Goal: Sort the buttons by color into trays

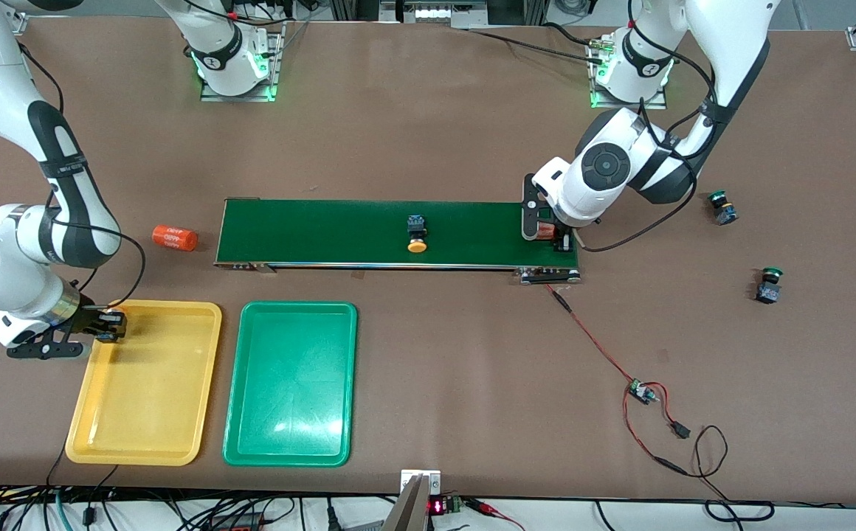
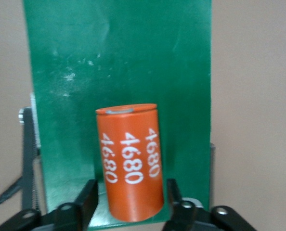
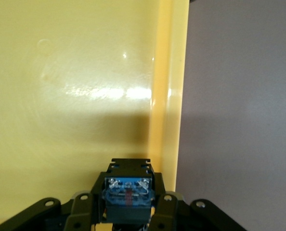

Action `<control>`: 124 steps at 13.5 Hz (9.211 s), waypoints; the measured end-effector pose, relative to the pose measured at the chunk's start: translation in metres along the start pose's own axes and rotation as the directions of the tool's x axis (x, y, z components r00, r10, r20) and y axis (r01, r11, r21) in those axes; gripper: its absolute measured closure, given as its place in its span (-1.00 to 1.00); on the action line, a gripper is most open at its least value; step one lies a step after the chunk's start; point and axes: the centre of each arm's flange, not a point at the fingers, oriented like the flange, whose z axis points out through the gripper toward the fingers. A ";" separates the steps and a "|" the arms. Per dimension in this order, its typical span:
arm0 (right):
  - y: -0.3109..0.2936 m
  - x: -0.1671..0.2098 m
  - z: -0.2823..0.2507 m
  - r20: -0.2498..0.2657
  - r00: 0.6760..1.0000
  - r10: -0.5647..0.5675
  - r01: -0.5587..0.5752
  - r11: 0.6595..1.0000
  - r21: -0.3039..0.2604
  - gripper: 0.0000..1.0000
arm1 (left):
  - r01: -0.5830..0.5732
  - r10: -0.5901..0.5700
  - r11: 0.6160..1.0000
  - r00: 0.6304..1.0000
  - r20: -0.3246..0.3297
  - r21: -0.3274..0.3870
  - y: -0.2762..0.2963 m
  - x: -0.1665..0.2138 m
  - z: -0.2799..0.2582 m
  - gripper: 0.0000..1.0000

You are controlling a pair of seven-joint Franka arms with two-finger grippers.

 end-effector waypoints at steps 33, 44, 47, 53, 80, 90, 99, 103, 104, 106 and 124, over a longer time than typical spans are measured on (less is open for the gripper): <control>-0.136 -0.044 -0.298 0.295 0.946 0.131 -0.158 0.985 0.069 -0.73 | 0.982 -0.978 -0.184 -0.179 0.104 -0.042 0.056 -0.447 0.091 -1.00; -0.259 -0.086 -0.309 0.211 0.964 0.164 -0.182 0.981 0.071 -1.00 | 0.981 -0.970 -0.187 -0.176 0.165 -0.057 0.078 -0.438 0.109 0.00; -0.296 -0.097 -0.301 0.196 0.966 0.171 -0.189 0.979 0.076 -1.00 | 0.983 -0.967 -0.173 -0.159 0.198 -0.056 0.078 -0.431 0.108 0.36; -0.336 -0.122 -0.269 0.179 0.964 0.196 -0.213 0.974 0.080 -1.00 | 0.999 -0.977 -0.054 -0.050 0.205 -0.010 0.045 -0.388 0.060 0.36; -0.378 -0.168 -0.150 0.116 0.991 0.068 -0.081 0.991 0.107 -1.00 | 0.980 -0.978 0.143 0.161 0.133 -0.142 -0.034 0.000 -0.006 0.36; -0.368 -0.169 -0.113 0.152 0.988 0.022 -0.033 0.997 0.070 -1.00 | 0.979 -0.971 0.145 0.169 0.171 -0.140 -0.028 -0.001 0.013 0.23; -0.348 -0.170 -0.092 0.187 0.982 -0.017 0.005 0.998 0.069 -0.73 | 0.989 -0.998 -0.028 -0.019 0.063 -0.148 -0.082 -0.170 -0.059 -1.00; -0.337 -0.168 -0.083 0.194 0.980 -0.035 0.024 0.998 0.054 -0.17 | 0.968 -0.979 -0.200 -0.191 0.074 -0.153 -0.084 -0.293 -0.054 -1.00; -0.337 -0.168 -0.082 0.195 0.980 -0.034 0.024 0.998 0.054 0.10 | 0.963 -0.973 -0.225 -0.215 0.079 -0.151 -0.083 -0.315 -0.049 -1.00; -0.332 -0.167 -0.081 0.195 0.980 -0.026 0.016 0.998 0.053 0.15 | 0.969 -0.981 -0.190 -0.182 0.070 -0.154 -0.082 -0.362 -0.037 -1.00; -0.111 0.010 -0.150 0.150 0.985 -0.089 0.082 0.995 0.053 0.15 | 0.916 -0.929 0.368 0.357 -0.095 -0.159 -0.114 -0.515 0.053 -1.00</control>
